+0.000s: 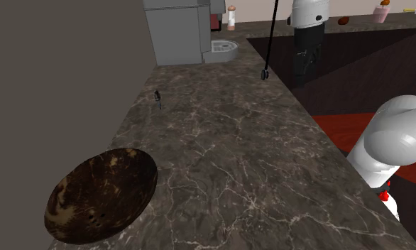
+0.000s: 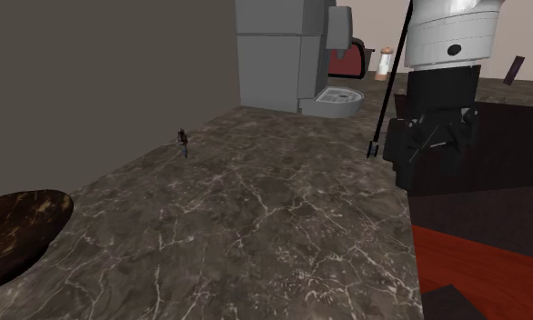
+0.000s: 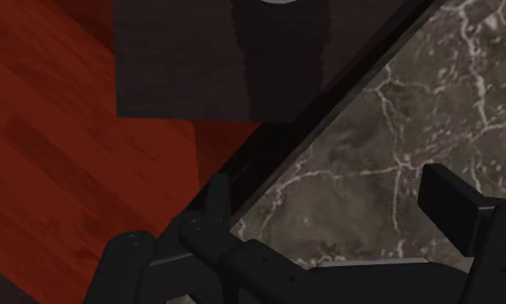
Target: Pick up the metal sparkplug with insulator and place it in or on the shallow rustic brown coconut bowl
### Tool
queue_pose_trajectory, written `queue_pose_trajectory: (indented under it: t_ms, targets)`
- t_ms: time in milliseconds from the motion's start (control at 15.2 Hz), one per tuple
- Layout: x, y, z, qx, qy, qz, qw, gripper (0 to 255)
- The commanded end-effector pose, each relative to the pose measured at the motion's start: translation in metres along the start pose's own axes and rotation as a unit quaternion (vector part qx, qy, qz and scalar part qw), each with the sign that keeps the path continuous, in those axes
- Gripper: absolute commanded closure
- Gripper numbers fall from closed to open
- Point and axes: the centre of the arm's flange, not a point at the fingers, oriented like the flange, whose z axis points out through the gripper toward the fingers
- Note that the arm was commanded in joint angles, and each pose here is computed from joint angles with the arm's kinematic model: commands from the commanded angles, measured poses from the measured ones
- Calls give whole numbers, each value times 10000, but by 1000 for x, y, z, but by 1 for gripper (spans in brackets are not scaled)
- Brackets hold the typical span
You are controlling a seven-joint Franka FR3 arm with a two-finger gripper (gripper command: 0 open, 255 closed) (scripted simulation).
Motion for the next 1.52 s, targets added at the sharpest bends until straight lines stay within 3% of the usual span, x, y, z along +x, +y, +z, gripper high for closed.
queue_pose_trajectory:
  t_ms: [0,330,726,1056,1452]
  targets:
    - [0,0,0,0,0,0,10000,0]
    - [32,-31,18,254,606,-219,9976,0]
    - [71,-70,32,558,1329,-480,9884,0]
    - [103,-105,38,808,1925,-695,9755,0]
    - [140,-149,38,1103,2627,-949,9538,0]
